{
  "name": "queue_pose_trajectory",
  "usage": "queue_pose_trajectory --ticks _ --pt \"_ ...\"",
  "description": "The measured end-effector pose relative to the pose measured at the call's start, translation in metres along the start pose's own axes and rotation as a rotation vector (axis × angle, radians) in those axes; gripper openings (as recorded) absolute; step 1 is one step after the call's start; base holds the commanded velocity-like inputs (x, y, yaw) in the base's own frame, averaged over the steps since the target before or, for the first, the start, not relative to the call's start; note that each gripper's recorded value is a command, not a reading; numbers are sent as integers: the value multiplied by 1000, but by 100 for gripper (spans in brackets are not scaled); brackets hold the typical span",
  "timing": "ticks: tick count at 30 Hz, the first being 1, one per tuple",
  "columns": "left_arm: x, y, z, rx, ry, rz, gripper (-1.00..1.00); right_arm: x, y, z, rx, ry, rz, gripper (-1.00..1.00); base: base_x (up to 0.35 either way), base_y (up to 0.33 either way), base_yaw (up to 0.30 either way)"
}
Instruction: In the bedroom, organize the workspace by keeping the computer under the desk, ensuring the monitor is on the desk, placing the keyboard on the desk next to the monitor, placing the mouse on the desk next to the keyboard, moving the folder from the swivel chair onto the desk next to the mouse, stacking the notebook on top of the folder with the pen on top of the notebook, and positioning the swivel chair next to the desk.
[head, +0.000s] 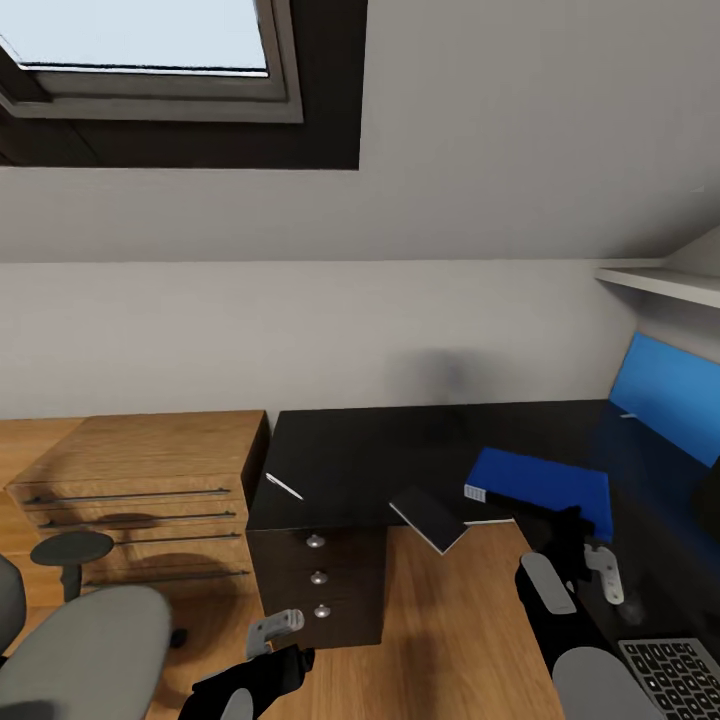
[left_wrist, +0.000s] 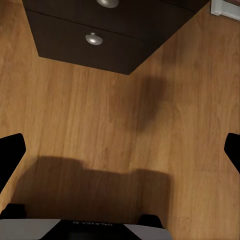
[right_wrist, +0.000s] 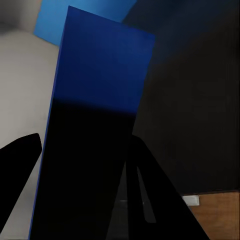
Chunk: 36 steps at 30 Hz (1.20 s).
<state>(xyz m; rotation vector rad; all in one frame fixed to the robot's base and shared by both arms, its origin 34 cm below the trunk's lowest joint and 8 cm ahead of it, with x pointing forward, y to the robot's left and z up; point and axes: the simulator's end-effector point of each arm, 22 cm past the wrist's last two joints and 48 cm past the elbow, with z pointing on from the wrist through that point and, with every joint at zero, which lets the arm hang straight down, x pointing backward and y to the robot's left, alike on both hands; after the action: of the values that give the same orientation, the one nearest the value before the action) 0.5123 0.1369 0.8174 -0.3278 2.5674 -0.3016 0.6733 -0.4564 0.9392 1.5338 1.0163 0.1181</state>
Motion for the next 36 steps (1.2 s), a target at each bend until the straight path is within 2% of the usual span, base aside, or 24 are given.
queue_pose_trajectory --ticks 10,25,36 --pt "0 0 0 1 0 0 100 -28 -8 20 2 -40 -35 -100 0 0 0" --pt "-1 -4 -1 10 -1 -3 100 -33 -8 23 -1 -48 -37 -100 0 0 0" --pt "3 -4 10 15 1 -2 100 -28 -15 29 -1 -51 -38 -100 0 0 0"
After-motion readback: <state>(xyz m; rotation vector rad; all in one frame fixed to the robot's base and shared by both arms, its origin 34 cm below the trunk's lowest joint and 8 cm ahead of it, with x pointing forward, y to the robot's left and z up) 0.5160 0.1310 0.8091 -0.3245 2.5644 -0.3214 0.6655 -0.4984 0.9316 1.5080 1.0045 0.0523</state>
